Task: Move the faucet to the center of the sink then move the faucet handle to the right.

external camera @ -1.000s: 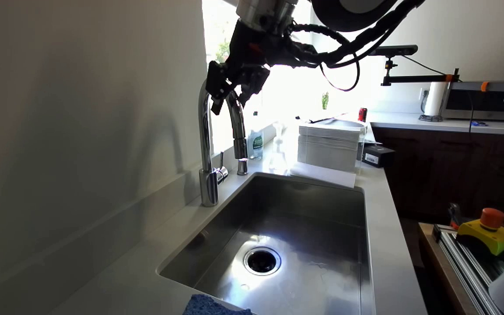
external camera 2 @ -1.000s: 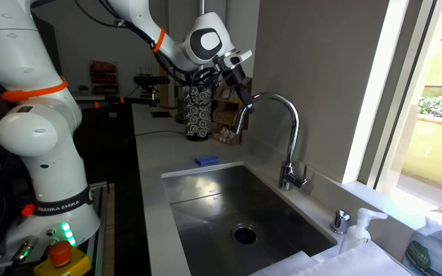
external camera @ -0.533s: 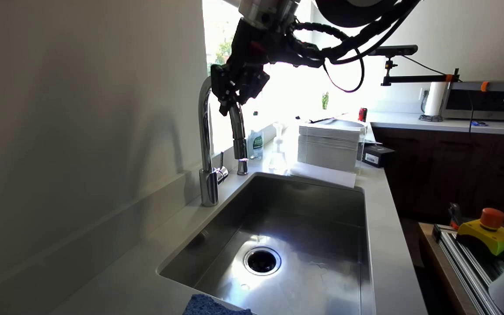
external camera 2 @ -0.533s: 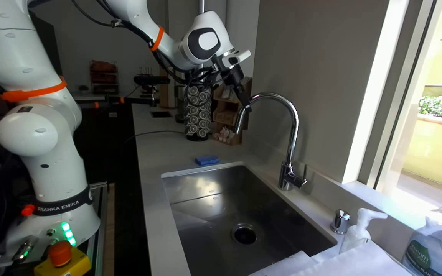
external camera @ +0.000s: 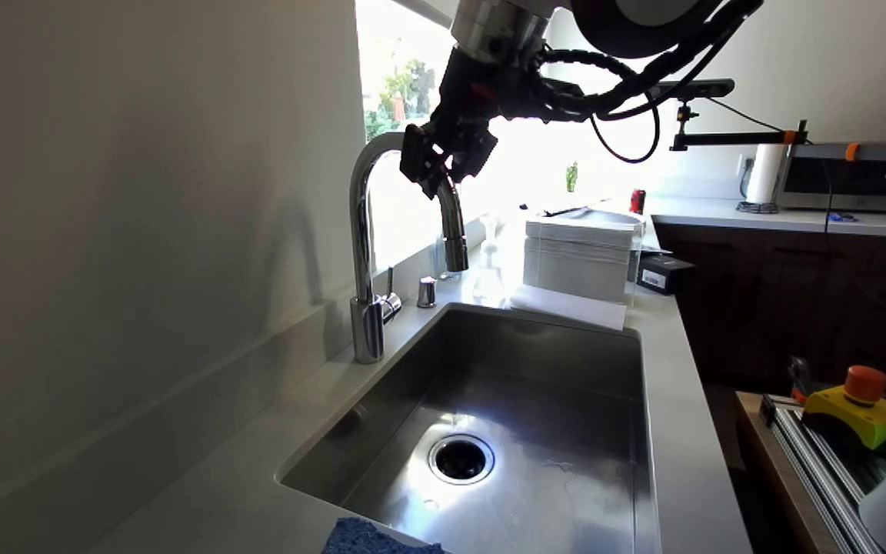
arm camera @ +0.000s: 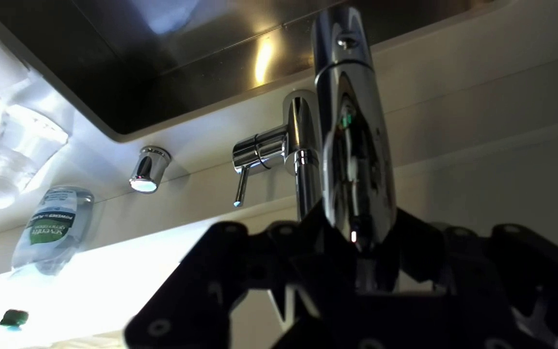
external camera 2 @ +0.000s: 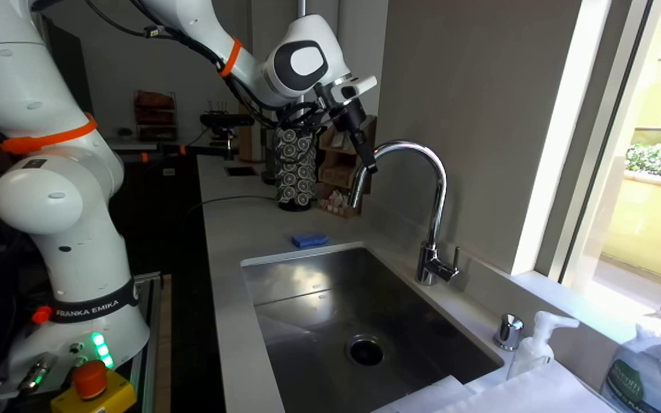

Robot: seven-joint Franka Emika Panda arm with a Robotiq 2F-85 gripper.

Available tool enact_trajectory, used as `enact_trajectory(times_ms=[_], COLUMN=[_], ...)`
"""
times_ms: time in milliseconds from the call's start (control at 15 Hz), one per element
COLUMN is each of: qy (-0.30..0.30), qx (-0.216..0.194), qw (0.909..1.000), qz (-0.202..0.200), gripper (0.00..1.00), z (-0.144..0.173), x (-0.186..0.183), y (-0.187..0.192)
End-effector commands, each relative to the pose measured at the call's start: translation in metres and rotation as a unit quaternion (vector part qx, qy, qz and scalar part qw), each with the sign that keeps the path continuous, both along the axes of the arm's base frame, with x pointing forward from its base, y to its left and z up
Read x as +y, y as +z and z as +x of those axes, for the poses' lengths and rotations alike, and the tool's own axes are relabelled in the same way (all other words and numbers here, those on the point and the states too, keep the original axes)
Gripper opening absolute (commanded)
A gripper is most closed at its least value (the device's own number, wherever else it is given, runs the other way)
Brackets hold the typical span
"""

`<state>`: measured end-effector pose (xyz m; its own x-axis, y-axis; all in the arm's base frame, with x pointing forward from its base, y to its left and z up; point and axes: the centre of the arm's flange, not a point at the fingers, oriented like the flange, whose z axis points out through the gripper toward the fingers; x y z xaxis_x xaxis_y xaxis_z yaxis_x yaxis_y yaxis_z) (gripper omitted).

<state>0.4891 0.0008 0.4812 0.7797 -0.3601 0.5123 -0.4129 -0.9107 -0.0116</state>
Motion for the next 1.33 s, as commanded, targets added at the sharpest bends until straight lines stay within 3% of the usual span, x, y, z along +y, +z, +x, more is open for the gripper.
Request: enact_trajectory(times_ms=[0,867,1267], qy=[-0.006,0.019,-0.015], qx=[0.020,0.036,0.027], qw=[0.9997,0.9989,0.9993], qz=[-0.012,-0.025,-0.021], gripper=[0.06,0.01,0.00], z=[-0.041,-0.037,-0.029], x=[-0.009,-0.069,-0.100], y=[0.011,0.010,0.005])
